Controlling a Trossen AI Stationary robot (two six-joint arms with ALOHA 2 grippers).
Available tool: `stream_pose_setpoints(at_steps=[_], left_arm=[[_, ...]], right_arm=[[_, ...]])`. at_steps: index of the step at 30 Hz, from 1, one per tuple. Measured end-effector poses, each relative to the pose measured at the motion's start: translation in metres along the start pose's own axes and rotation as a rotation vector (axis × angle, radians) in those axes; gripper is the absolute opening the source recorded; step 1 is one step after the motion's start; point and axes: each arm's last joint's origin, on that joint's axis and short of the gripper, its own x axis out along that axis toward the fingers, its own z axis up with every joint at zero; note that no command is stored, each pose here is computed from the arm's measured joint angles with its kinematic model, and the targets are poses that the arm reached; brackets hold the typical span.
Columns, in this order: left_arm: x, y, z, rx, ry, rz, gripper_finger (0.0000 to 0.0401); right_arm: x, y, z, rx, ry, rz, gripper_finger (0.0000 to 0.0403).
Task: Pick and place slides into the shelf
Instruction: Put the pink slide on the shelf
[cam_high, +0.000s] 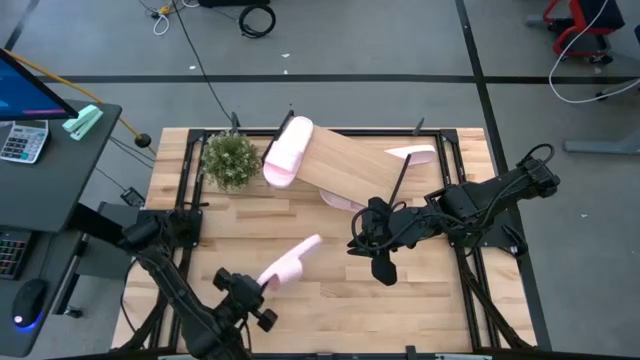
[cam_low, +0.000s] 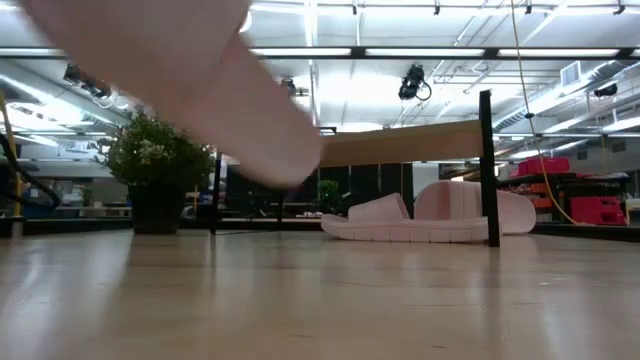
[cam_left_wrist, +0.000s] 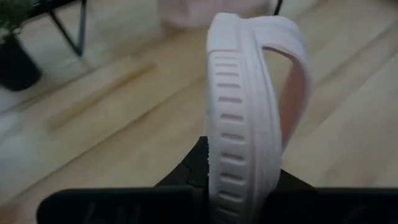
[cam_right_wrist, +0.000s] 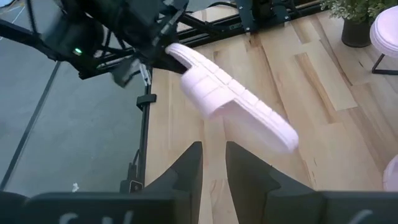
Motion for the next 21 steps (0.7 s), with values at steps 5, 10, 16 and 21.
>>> stream_pose_setpoints(at_steps=[5, 10, 16, 21], left_arm=[[-0.004, -0.009, 0.023, -0.076, -0.108, -0.064, 0.0043], [-0.002, -0.013, 0.035, -0.122, -0.131, -0.07, 0.0042], [0.006, -0.014, 0.043, -0.308, -0.169, -0.074, 0.0042], [0.017, -0.016, 0.054, -0.465, -0.26, -0.101, 0.0042]], right_arm=[[-0.001, -0.003, -0.004, -0.03, 0.043, -0.035, 0.0073], [-0.003, -0.006, -0.009, -0.052, 0.088, -0.066, 0.0067], [-0.023, -0.009, -0.006, -0.103, 0.058, -0.048, 0.0044], [-0.049, -0.012, -0.002, -0.18, -0.007, -0.044, 0.0012]])
